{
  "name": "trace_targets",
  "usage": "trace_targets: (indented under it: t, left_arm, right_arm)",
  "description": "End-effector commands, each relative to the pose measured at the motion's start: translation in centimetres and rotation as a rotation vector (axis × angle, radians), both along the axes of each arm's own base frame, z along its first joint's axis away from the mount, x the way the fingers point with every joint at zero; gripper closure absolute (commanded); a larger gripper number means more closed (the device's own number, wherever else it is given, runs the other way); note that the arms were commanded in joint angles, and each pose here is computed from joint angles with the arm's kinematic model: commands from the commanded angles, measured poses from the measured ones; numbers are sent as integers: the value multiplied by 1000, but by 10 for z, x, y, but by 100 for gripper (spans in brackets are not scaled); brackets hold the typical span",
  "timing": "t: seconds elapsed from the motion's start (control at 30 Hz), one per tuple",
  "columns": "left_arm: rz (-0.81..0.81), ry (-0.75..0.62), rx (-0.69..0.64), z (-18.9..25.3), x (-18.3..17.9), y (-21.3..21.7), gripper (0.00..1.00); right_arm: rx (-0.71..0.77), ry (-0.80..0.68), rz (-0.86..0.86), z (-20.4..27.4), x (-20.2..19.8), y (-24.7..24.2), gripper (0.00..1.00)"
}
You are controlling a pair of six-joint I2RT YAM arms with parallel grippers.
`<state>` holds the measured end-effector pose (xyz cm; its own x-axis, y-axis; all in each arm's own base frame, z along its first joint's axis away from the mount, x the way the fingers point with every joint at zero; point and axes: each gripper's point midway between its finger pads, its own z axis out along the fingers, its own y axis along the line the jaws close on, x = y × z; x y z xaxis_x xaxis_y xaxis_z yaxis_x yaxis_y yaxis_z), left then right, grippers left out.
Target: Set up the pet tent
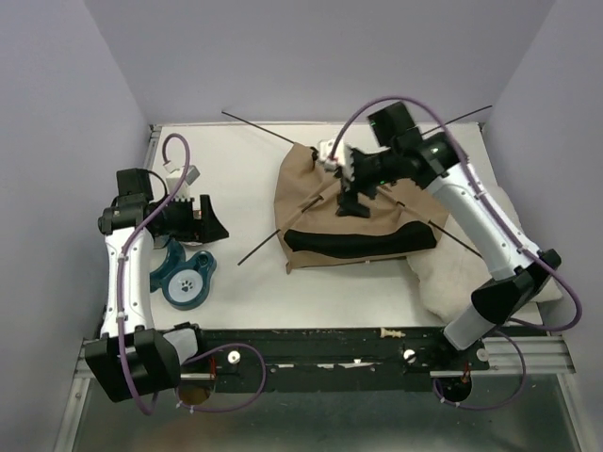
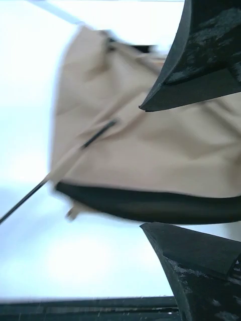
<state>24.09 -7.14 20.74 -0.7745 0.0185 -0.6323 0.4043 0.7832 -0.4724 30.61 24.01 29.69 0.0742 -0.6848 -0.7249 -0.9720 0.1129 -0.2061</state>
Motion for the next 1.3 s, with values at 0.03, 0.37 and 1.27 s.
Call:
trace_targets:
  t: [0.03,0.37,1.27]
  left_arm:
    - [151,55,-114,15,14,22,12]
    - [265,119,-169,11,16,38,16]
    - [255,-50,-365,14,8,12,17]
  right_arm:
    - [113,-127,459,-10,-49,112,6]
    - [83,-219,843,-89,-115,216,24]
    - [-79,-413,677,-137,-19,232,99]
